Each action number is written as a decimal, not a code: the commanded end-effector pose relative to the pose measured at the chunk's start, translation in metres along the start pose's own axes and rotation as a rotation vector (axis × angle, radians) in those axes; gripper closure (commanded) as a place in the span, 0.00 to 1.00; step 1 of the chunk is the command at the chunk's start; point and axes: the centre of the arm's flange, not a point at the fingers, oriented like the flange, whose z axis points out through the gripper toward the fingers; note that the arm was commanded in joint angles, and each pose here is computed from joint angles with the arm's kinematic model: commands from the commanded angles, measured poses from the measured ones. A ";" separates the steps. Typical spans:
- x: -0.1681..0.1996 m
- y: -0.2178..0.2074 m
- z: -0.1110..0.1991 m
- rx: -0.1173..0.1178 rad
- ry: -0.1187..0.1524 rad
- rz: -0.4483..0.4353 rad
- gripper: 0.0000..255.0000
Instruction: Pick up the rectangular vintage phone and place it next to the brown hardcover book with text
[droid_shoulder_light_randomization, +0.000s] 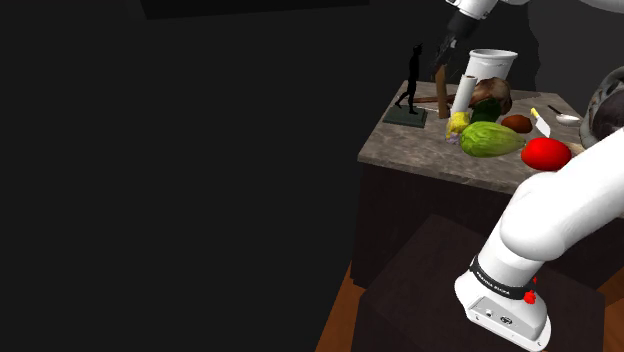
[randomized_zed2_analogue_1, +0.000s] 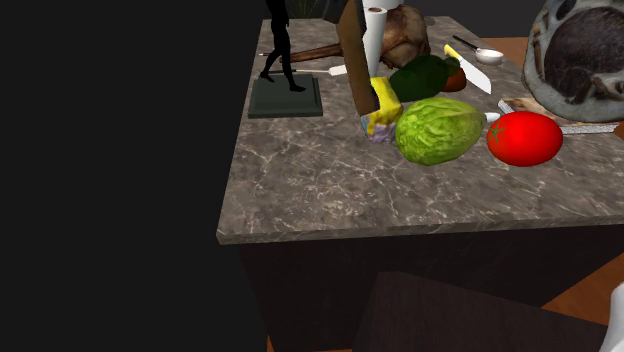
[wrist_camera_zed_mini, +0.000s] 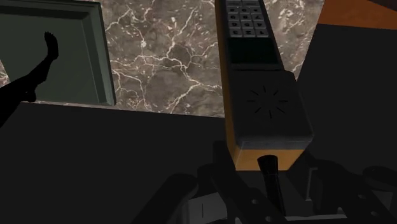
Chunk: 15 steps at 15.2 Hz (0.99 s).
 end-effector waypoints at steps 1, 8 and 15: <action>-0.022 -0.004 -0.018 0.000 0.000 -0.001 1.00; -0.095 -0.013 -0.073 0.000 0.000 -0.001 1.00; -0.168 -0.021 -0.129 0.000 0.000 -0.001 1.00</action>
